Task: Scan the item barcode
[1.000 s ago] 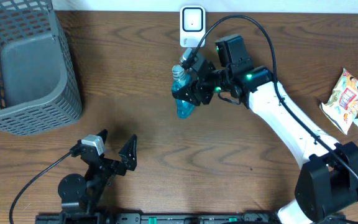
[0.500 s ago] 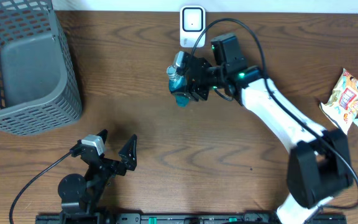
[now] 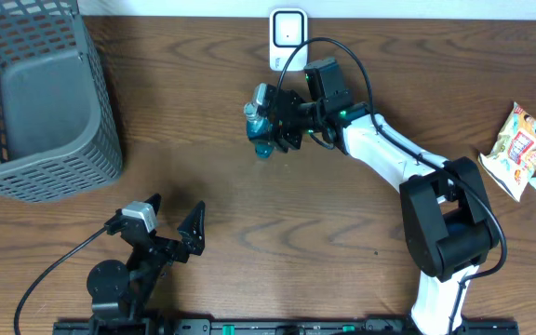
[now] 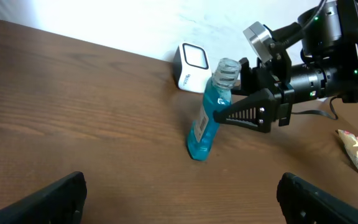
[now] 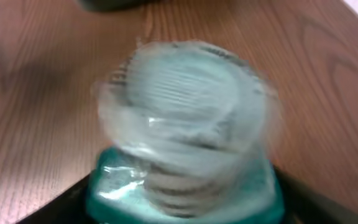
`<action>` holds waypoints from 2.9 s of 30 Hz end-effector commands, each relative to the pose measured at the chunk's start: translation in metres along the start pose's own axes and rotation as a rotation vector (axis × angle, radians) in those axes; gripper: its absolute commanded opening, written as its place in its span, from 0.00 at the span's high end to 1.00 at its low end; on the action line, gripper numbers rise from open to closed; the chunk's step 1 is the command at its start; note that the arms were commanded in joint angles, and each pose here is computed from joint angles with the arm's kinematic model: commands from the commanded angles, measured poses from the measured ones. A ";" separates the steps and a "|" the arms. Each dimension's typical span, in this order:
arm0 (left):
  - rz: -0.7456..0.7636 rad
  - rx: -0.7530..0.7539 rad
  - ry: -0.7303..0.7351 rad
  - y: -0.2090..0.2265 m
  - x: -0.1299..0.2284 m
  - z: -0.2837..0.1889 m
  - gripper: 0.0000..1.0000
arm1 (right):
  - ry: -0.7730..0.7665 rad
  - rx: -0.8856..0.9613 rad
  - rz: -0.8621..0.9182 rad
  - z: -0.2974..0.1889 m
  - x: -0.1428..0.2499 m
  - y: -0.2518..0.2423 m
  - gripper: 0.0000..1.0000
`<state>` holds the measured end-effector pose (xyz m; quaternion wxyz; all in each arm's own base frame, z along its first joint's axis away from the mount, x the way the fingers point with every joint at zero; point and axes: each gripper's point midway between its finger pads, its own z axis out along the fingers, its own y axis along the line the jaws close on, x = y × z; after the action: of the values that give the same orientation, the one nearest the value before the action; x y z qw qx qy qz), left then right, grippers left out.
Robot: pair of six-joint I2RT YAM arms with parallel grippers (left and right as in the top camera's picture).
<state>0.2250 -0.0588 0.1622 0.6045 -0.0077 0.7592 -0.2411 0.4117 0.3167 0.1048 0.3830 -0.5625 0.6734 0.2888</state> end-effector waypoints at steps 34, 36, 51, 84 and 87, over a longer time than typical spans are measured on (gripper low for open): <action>0.020 0.003 -0.015 -0.002 -0.005 -0.002 0.02 | -0.196 0.838 1.241 -0.125 -0.053 -0.041 0.03; 0.020 0.003 -0.015 -0.002 -0.005 -0.002 0.02 | -0.183 0.884 1.215 -0.108 -0.050 -0.037 0.01; 0.020 0.003 -0.015 -0.002 -0.005 -0.002 0.02 | -0.124 1.019 1.167 -0.041 -0.006 -0.042 0.01; 0.020 0.003 -0.015 -0.002 -0.005 -0.002 0.02 | -0.105 -0.036 0.940 -0.095 -0.041 -0.010 0.94; 0.020 0.003 -0.015 -0.002 -0.005 -0.002 0.02 | -0.178 -0.222 0.946 -0.122 -0.048 0.001 0.95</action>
<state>0.2250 -0.0588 0.1623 0.6047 -0.0077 0.7591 -0.2411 0.4332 0.2257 0.1433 0.2174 -0.0839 0.8876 0.3974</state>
